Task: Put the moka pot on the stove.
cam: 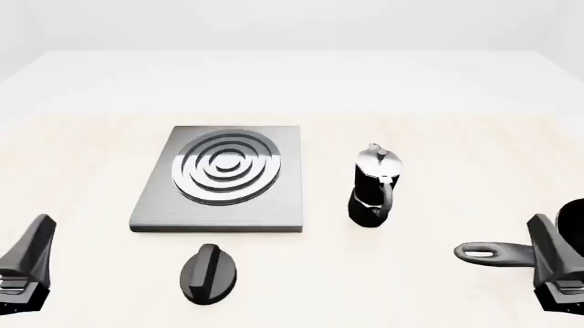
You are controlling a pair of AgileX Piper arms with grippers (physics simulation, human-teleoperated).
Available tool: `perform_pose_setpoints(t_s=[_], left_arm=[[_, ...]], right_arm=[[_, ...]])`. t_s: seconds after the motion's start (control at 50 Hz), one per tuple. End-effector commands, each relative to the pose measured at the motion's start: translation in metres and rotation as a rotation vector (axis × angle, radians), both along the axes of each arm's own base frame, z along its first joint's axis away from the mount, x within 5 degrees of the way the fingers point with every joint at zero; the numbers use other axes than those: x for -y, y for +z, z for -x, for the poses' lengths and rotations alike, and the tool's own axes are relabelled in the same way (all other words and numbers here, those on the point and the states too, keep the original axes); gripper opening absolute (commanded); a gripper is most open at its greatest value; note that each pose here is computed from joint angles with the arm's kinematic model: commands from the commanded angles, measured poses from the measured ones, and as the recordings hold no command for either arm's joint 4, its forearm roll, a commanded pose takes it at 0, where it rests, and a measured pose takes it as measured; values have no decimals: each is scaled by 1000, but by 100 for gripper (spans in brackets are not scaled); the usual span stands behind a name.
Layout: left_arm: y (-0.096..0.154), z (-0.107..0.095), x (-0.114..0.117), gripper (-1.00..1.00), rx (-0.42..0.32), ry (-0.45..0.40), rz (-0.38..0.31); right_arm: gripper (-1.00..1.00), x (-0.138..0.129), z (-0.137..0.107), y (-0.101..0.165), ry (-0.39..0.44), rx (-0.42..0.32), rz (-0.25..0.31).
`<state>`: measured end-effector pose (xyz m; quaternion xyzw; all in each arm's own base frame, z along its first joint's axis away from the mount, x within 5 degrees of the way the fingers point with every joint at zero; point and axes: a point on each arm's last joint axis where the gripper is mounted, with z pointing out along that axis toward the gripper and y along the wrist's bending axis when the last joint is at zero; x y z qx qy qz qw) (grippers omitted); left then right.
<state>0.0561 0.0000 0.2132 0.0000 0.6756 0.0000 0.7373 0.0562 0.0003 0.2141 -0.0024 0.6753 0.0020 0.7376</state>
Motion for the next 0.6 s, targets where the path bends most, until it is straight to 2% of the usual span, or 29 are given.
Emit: perform_pose_setpoints(t_s=[0.02, 0.4, 0.6], left_arm=[[0, 0, 0, 100, 0, 0, 0], [0, 0, 0, 100, 0, 0, 0], [0, 0, 0, 100, 0, 0, 0]], right_arm=[[100, -1, 0, 1, 17, 0, 4], [100, -6, -1, 8, 98, 12, 18], [100, -12, -14, 10, 167, 22, 14]])
